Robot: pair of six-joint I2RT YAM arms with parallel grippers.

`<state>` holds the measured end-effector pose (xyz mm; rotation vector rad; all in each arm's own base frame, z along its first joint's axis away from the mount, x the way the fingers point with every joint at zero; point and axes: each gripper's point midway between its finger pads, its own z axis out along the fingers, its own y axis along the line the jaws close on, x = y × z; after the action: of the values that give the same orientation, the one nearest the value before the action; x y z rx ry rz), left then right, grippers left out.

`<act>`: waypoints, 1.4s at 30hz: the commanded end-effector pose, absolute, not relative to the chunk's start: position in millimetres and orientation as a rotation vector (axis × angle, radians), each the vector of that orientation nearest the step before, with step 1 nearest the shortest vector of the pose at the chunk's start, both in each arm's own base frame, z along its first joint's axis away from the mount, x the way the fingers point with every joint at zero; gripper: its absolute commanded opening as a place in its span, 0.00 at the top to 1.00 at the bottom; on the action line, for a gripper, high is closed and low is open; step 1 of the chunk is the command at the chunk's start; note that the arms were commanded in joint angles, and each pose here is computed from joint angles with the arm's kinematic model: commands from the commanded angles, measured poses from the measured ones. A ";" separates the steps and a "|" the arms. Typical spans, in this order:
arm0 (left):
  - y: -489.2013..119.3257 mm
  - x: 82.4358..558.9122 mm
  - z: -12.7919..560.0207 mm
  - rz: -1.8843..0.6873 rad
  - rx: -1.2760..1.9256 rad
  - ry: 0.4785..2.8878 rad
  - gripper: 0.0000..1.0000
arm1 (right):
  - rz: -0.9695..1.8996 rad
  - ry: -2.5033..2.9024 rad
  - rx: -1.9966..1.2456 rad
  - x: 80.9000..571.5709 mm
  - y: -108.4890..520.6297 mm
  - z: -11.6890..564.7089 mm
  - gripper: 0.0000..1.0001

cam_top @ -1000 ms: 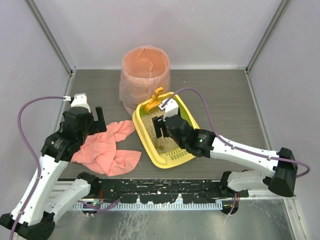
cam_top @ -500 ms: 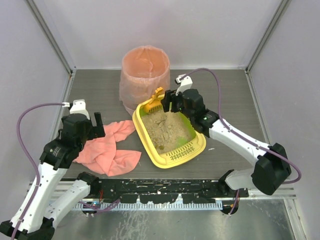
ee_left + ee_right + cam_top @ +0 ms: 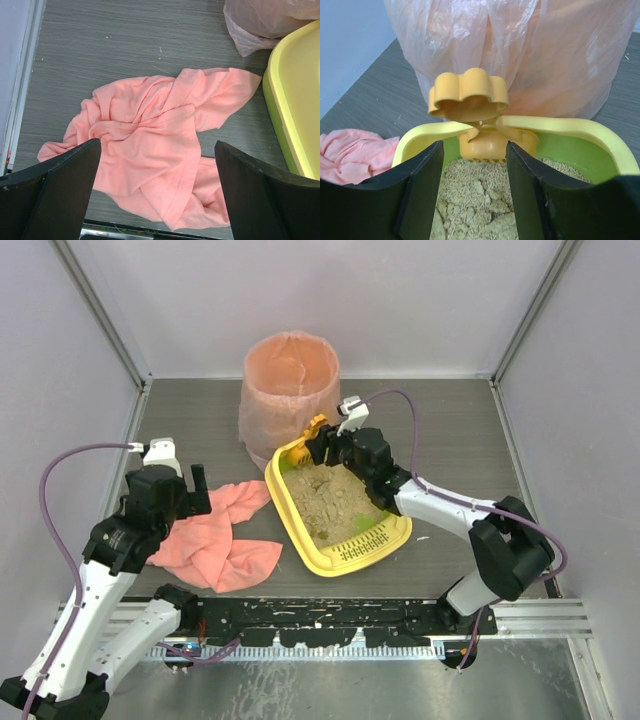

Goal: Clean the litter box

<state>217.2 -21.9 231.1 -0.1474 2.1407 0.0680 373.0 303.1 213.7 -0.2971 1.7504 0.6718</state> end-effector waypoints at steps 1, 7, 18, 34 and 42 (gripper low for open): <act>-24.3 223.0 238.0 0.055 -0.140 2.108 0.02 | 0.700 1.549 -0.204 392.3 305.5 249.1 0.43; -24.7 223.4 236.6 0.057 -0.136 2.113 0.02 | 0.703 1.504 -0.203 400.0 311.8 247.8 0.46; -25.3 224.9 234.1 0.064 -0.129 2.126 0.02 | 0.638 1.467 -0.221 410.2 314.0 240.3 0.55; -23.9 225.9 231.7 0.081 -0.130 2.134 0.02 | 0.604 1.369 -0.316 391.5 305.1 277.6 0.82; -25.2 224.3 239.1 0.048 -0.135 2.096 0.02 | 0.596 1.393 -0.376 371.4 295.3 285.5 0.84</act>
<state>220.3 -23.0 225.6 -0.1358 2.1640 0.0827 386.6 299.4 251.5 -0.3365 1.4682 0.5858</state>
